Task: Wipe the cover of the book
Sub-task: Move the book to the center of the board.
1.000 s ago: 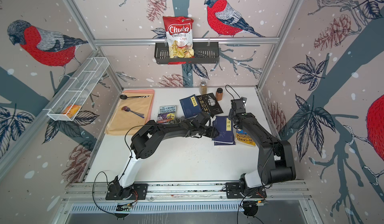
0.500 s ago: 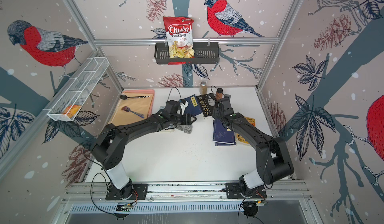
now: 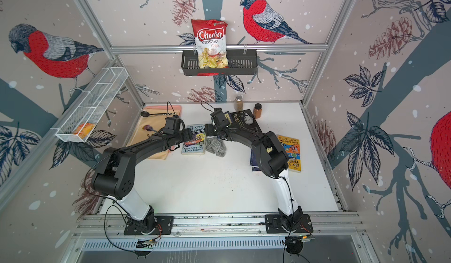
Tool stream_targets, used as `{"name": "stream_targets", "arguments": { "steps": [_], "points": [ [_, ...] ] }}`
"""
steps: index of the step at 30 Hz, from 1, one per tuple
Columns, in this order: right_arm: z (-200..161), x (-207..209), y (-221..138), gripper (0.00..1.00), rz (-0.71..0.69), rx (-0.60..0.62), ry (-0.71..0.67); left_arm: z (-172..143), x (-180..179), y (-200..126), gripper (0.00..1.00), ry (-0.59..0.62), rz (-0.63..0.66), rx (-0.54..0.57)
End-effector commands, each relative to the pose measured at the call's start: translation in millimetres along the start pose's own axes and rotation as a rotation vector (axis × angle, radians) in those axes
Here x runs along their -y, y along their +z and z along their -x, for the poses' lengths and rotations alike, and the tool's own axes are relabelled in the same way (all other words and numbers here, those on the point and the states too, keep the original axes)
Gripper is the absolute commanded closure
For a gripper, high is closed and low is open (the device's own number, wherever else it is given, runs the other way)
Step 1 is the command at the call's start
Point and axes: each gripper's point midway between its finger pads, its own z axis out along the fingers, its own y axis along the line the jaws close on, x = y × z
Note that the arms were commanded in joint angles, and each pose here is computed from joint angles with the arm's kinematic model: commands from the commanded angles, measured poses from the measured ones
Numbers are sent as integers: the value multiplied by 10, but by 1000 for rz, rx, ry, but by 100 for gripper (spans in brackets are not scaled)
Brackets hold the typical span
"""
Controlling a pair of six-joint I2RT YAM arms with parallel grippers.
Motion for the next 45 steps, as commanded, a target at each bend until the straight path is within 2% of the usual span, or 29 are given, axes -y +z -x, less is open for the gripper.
{"name": "stream_targets", "arguments": {
  "steps": [1, 7, 13, 18, 23, 28, 33, 38, 45],
  "points": [
    [-127, -151, 175, 26, 50, -67, -3, -9, -116, 97, 30, 11, 33, -15],
    [-339, -150, 389, 32, 57, -149, -21, -151, -107, 247, 31, 9, 3, -72],
    [-502, -375, 346, 47, 146, -182, -24, -68, -155, 144, 31, 10, 32, -33],
    [-487, -644, 356, 48, 266, -171, 5, -25, -191, 144, 31, 17, 54, -28],
    [-373, -594, 285, 44, 240, -133, 1, 30, -192, 90, 31, 27, 66, -18],
    [9, -201, -135, 30, 155, -15, -5, 151, -37, -39, 31, 24, 4, 27],
    [280, 693, -460, 28, 54, 39, 99, 210, 441, -54, 31, 69, -97, 79],
    [130, 1502, -474, 29, -181, -18, 120, 141, 1028, 139, 31, 86, -230, 42],
    [-141, 1721, -350, 30, -210, -71, 134, -20, 1402, 559, 32, 64, -308, -55]
  ]
}}
